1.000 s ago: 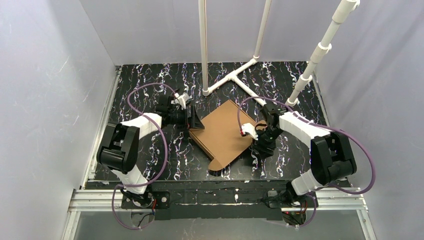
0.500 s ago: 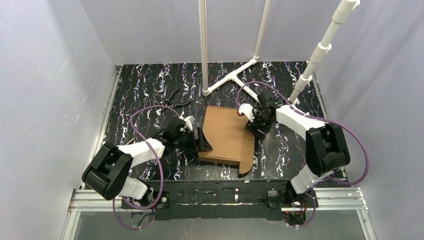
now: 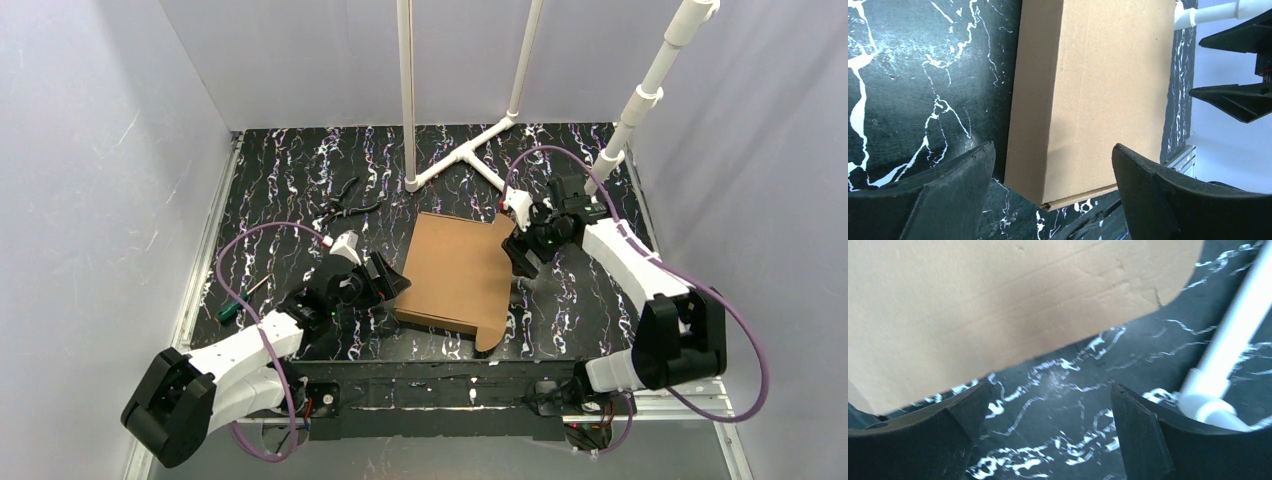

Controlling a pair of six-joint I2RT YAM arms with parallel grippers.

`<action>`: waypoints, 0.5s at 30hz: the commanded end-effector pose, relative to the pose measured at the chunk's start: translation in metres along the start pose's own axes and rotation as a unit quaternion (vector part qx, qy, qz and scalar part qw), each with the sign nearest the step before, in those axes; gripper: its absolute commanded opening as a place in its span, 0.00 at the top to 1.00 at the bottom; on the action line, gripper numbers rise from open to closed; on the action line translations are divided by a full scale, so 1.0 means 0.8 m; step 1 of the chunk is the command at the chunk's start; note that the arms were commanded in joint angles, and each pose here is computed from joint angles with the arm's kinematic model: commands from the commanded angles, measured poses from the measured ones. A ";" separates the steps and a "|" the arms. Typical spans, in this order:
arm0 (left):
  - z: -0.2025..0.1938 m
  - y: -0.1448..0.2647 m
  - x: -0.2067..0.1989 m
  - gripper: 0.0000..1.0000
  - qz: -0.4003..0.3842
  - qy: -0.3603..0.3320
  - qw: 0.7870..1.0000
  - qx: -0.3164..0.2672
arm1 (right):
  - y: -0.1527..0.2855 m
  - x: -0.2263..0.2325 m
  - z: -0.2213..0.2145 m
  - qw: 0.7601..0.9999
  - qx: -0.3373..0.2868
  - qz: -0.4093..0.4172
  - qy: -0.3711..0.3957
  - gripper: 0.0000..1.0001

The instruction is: Fold the paper box

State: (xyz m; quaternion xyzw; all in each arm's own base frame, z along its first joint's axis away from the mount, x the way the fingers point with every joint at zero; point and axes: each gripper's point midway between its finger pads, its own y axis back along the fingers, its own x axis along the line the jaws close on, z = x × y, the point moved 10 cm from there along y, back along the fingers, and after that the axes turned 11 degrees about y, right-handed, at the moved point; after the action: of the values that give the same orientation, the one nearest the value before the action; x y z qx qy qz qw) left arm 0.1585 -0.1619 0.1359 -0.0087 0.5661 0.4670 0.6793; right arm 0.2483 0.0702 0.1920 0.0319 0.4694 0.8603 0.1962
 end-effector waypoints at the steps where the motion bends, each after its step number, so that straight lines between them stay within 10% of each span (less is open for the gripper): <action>1: 0.003 -0.004 0.008 0.14 0.025 -0.010 1.000 -0.012 | -0.020 0.003 0.017 0.992 -0.041 0.052 -0.110 0.02; 15: 0.022 -0.028 -0.017 0.10 0.006 -0.087 0.996 0.029 | -0.044 0.050 -0.007 0.940 -0.137 -0.018 -0.311 0.02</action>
State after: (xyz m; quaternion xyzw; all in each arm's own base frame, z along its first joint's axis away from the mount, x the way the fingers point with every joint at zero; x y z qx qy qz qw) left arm 0.1815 -0.1733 0.1290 0.0603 0.5378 0.4650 0.7007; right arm 0.2183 0.0874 0.1430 0.2580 0.3632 0.8406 0.3080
